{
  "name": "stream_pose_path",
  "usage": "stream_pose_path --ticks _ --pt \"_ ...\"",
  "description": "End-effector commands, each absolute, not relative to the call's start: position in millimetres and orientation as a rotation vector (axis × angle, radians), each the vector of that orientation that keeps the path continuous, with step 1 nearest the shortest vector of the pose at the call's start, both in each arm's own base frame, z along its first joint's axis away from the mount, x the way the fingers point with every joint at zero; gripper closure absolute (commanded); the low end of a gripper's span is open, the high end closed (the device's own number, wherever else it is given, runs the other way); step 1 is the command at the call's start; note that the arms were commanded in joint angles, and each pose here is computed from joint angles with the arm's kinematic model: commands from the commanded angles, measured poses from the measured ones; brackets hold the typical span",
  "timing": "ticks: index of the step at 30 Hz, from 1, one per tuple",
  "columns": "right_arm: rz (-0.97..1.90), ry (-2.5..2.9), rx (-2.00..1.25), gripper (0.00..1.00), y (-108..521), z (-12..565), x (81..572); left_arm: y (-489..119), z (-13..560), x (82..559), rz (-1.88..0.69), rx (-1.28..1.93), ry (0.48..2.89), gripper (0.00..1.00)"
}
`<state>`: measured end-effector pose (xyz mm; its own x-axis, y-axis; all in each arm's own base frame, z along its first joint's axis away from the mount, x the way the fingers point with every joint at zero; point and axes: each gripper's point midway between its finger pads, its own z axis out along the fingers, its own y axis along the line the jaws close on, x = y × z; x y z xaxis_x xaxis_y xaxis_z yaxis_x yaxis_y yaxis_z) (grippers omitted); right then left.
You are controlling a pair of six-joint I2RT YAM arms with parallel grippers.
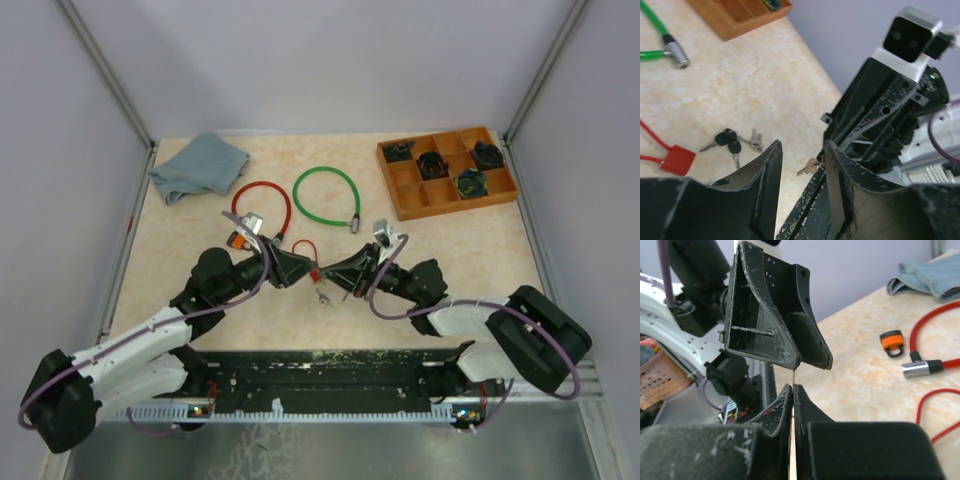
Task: Unlock with the key
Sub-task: Pick up the key from the center of the board, then pick up the lock from the center of the board.
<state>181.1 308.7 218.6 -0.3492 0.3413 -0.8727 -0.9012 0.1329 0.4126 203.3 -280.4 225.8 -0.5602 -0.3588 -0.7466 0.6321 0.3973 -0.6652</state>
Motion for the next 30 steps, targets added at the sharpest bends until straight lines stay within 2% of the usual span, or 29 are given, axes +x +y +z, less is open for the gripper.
stream_pose_path --ticks 1,6,12,16,25,30 --pt "1.333 1.347 -0.551 1.00 295.2 218.9 197.3 -259.6 193.9 230.6 -1.082 0.106 1.890 0.52" --pt "1.200 1.421 -0.518 1.00 280.6 200.6 206.7 -246.8 162.5 248.1 -0.870 0.009 2.088 0.42" --pt "1.068 1.459 -0.475 1.00 260.1 189.1 212.4 -250.4 134.8 258.7 -0.725 -0.002 2.281 0.33" --pt "0.999 1.460 -0.445 1.00 247.0 185.2 214.7 -259.8 115.9 266.5 -0.636 0.012 2.417 0.24" --pt "0.914 1.432 -0.374 1.00 225.7 185.2 217.4 -262.2 73.1 294.8 -0.284 -0.113 2.669 0.19" --pt "0.899 1.427 -0.360 1.00 221.2 185.8 217.4 -267.9 52.4 295.9 -0.202 -0.207 2.769 0.24"
